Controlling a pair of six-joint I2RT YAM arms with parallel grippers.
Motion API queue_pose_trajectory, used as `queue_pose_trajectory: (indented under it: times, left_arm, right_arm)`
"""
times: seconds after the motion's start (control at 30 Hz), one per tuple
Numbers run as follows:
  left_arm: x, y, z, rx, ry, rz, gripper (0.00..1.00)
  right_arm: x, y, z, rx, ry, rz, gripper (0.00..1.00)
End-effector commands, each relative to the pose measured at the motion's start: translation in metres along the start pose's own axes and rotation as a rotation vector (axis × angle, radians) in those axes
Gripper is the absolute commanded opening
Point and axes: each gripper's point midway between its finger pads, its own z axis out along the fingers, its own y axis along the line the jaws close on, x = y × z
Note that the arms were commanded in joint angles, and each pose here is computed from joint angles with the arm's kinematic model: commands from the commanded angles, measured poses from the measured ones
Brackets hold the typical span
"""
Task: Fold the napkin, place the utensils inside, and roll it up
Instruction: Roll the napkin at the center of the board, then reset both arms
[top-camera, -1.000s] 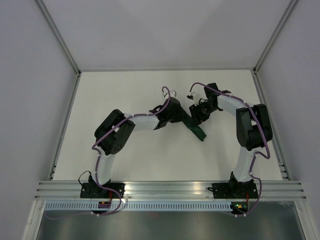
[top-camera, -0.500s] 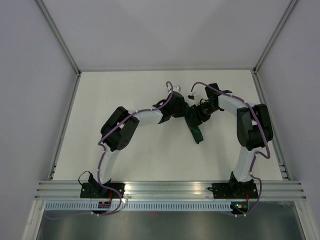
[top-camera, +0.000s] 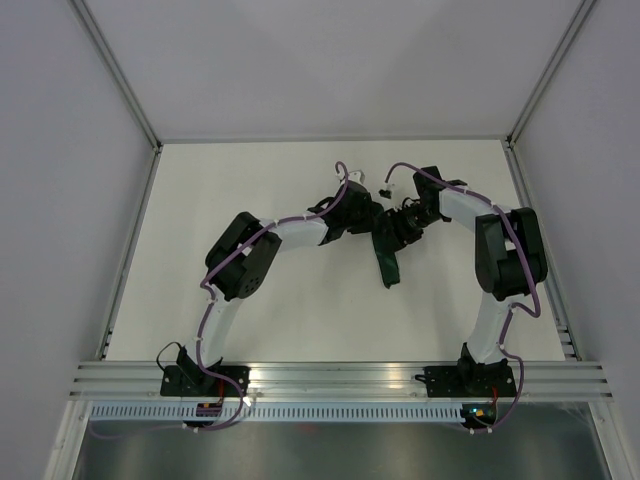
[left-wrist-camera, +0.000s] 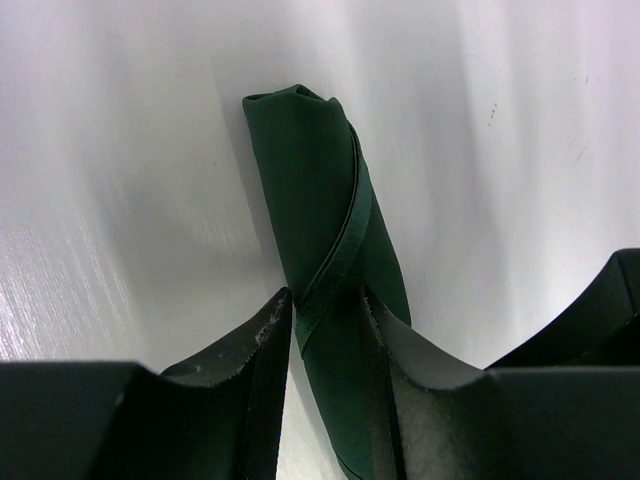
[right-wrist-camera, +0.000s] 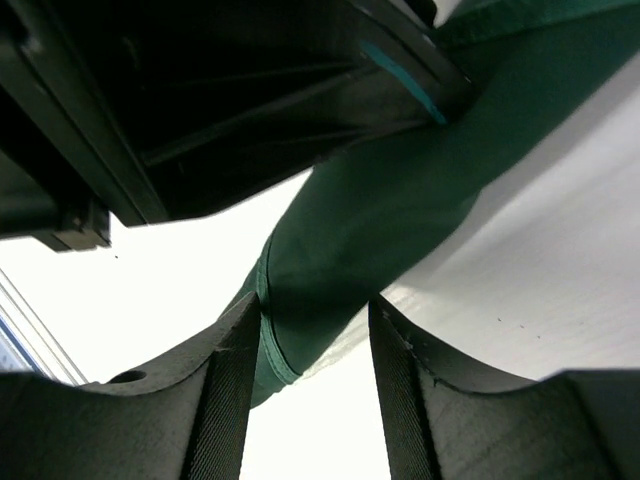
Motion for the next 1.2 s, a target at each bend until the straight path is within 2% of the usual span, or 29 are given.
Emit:
queue_pose_trajectory:
  times: [0.0,0.2,0.5,0.63,0.77,0.83,0.97,1.03,1.17]
  left_arm:
    - [-0.016,-0.009,-0.008,0.028,-0.023,0.057,0.38]
    - [-0.036,-0.018,-0.023,0.057,-0.064,0.082,0.40]
    - [-0.064,-0.009,-0.060,0.053,-0.130,0.090,0.40]
    - [-0.075,-0.008,-0.094,0.054,-0.159,0.114,0.40]
    - [-0.087,-0.014,-0.149,0.062,-0.200,0.156,0.40]
    - [-0.078,-0.006,-0.167,0.045,-0.182,0.176,0.40]
    - [-0.087,-0.012,-0.233,0.078,-0.254,0.212,0.41]
    - [-0.076,-0.003,-0.248,0.064,-0.234,0.224,0.41]
    - [-0.071,0.002,-0.292,0.079,-0.276,0.250,0.43]
  right_arm:
    - [-0.004,0.000,-0.011,-0.005,-0.015,0.039,0.54]
    - [-0.005,-0.001,-0.022,-0.011,-0.035,0.036,0.57]
    - [-0.018,0.006,-0.054,-0.059,-0.109,0.022,0.59]
    - [-0.031,0.005,-0.081,-0.056,-0.191,0.023,0.59]
    - [-0.040,-0.003,-0.118,-0.039,-0.302,0.040,0.60]
    - [-0.041,-0.006,-0.138,-0.009,-0.355,0.039,0.61]
    - [-0.042,-0.012,-0.174,0.028,-0.466,0.054,0.62]
    - [-0.041,-0.015,-0.194,0.055,-0.517,0.067,0.62]
    - [-0.032,-0.018,-0.222,0.116,-0.575,0.083,0.62]
